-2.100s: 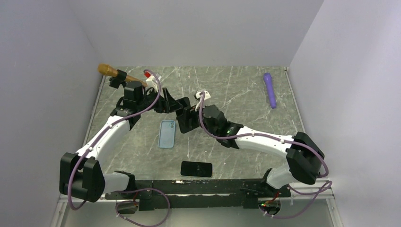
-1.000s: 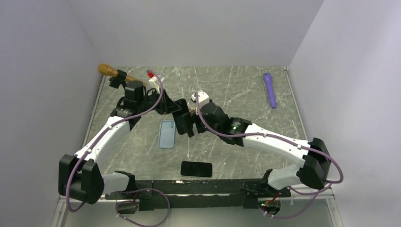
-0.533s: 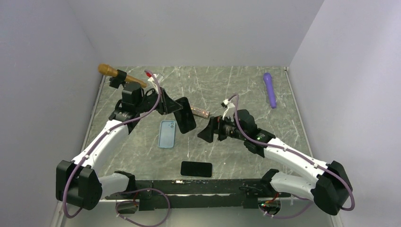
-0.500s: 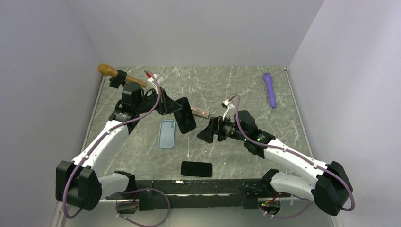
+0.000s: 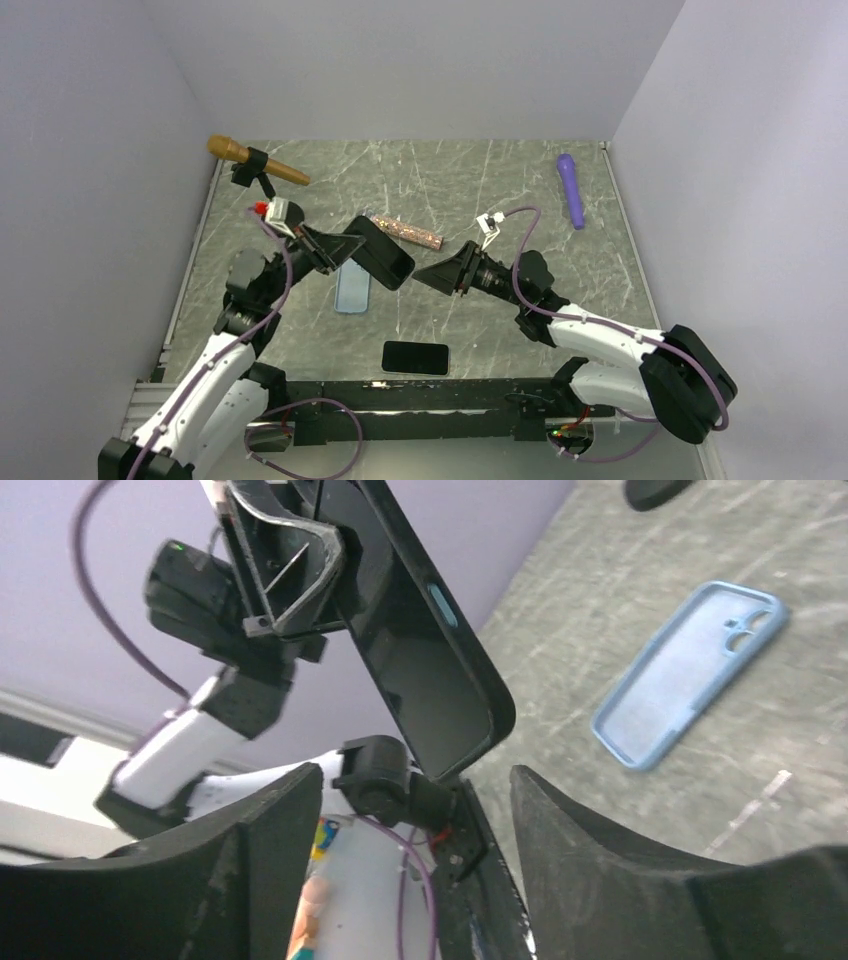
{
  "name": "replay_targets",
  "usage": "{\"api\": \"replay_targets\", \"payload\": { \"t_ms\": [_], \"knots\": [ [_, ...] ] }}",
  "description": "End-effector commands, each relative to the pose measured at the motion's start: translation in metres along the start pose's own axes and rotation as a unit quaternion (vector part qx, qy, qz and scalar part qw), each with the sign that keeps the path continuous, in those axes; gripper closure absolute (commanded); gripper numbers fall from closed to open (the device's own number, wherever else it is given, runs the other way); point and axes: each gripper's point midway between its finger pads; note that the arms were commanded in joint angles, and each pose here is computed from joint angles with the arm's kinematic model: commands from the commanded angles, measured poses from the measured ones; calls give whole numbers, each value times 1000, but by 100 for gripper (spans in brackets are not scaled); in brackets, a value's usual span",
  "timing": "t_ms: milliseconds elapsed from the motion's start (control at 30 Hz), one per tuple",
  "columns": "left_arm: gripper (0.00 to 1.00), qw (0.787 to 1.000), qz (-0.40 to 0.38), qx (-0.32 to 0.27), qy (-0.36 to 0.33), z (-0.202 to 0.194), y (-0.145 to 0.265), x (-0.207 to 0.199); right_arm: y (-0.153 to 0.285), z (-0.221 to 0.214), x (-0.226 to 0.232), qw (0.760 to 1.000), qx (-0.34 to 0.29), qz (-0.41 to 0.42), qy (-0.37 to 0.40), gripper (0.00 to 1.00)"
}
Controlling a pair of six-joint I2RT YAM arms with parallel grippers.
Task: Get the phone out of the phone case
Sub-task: Remove the phone case from the phone.
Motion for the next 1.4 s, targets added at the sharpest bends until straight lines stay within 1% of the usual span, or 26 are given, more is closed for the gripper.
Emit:
{"api": "replay_targets", "payload": {
  "t_ms": [0, 67, 200, 300, 333, 433, 533, 633, 800, 900, 1067, 1133, 1233, 1333, 1367],
  "knots": [
    [100, 987, -27, -155, 26, 63, 13, -31, -4, -1, 46, 994, 15, 110, -3, 34],
    [100, 985, -30, -163, 42, 63, 17, -32, -6, -6, 51, 991, 24, 128, -10, 38],
    [100, 978, -54, -187, 70, 67, 25, -39, -14, -19, 61, 988, 42, 150, -12, 39],
    [100, 976, -66, -191, 83, 71, 28, -46, -21, -27, 74, 983, 48, 175, -6, 39],
    [100, 975, -71, -192, 85, 72, 29, -50, -24, -26, 76, 983, 42, 178, -9, 41],
    [100, 973, -75, -198, 89, 76, 34, -56, -31, -20, 79, 982, 28, 184, -26, 53],
    [100, 972, -74, -202, 90, 79, 36, -59, -33, -17, 84, 978, 21, 206, -38, 57],
    [100, 972, -80, -197, 97, 78, 37, -62, -37, -19, 86, 974, 30, 220, -46, 61],
    [100, 970, -92, -193, 112, 76, 38, -66, -40, -21, 90, 971, 34, 233, -42, 60],
    [100, 970, -94, -193, 117, 77, 39, -67, -43, -22, 89, 974, 35, 223, -35, 59],
    [100, 969, -106, -187, 121, 80, 40, -77, -46, -21, 88, 978, 29, 207, -20, 60],
    [100, 969, -106, -185, 124, 80, 41, -78, -46, -22, 90, 977, 32, 209, -12, 68],
    [100, 968, -107, -182, 136, 80, 42, -79, -47, -25, 92, 976, 37, 213, 0, 88],
    [100, 967, -113, -170, 153, 80, 40, -84, -46, -27, 92, 975, 39, 216, 24, 100],
    [100, 967, -113, -160, 160, 79, 39, -85, -46, -28, 91, 975, 39, 214, 35, 100]
  ]
}}
Point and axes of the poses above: each gripper's point midway between its finger pads, its own y axis back along the fingers, its own x axis along the line the jaws close on, z = x × y, and after that the axes turned 9 degrees about -y, right-handed
